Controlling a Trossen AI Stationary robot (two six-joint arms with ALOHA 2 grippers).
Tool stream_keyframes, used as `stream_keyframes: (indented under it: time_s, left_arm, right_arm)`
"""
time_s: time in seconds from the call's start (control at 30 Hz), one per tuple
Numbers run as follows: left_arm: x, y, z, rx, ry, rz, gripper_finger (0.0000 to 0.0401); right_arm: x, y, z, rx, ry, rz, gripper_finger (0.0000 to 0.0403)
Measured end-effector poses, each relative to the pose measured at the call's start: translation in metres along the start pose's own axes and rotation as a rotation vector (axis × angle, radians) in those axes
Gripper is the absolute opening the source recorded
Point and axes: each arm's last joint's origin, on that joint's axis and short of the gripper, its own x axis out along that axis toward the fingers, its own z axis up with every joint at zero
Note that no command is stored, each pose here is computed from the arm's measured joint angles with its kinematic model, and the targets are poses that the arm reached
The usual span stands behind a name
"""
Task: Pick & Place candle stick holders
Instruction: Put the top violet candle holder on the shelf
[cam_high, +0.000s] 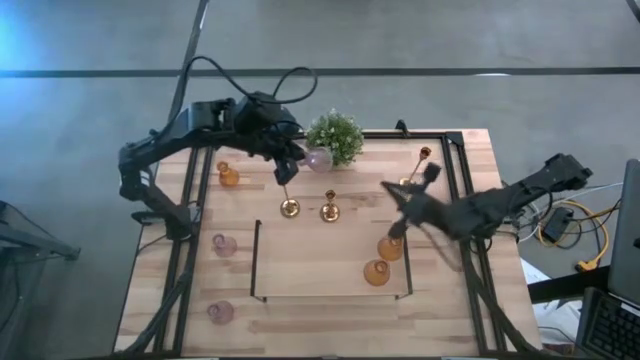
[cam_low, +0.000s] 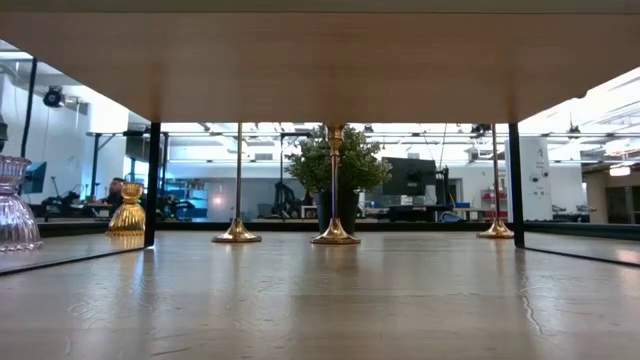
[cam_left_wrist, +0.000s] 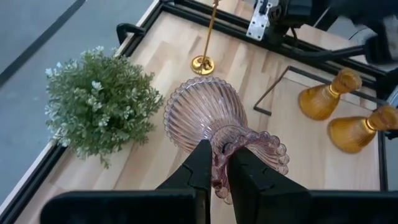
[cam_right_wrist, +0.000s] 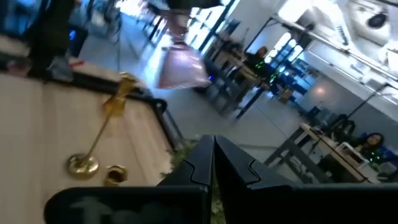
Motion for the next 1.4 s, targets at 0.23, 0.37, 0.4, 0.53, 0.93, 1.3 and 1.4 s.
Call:
stream_keyframes:
  time_s: [0.23, 0.37, 0.4, 0.53, 0.93, 1.3, 1.4]
  left_arm:
    - [0.002, -0.004, 0.003, -0.011, -0.024, -0.046, 0.0031]
    - [0.001, -0.011, 0.003, 0.000, -0.033, -0.074, 0.0031]
    - [0.001, -0.012, 0.003, 0.003, -0.037, -0.079, 0.0031]
    - [0.000, -0.022, 0.003, 0.022, -0.052, -0.107, 0.0031]
    - [0.000, -0.048, 0.000, 0.075, -0.071, -0.186, 0.0031]
    - [0.003, -0.065, -0.002, 0.104, -0.078, -0.233, 0.0031]
    - [0.010, -0.068, -0.002, 0.108, -0.067, -0.231, 0.0031]
  right_arm:
    - [0.028, 0.036, 0.042, -0.116, 0.083, -0.058, 0.0051]
    - [0.045, 0.055, 0.065, -0.143, 0.099, -0.108, 0.0098]
    - [0.050, 0.059, 0.069, -0.149, 0.109, -0.136, 0.0110]
    - [0.067, 0.072, 0.082, -0.170, 0.142, -0.214, 0.0154]
    - [0.089, 0.087, 0.104, -0.105, 0.118, -0.189, 0.0218]
    - [0.099, 0.084, 0.099, -0.061, 0.116, -0.160, 0.0209]
    - [0.098, 0.084, 0.099, -0.060, 0.115, -0.157, 0.0186]
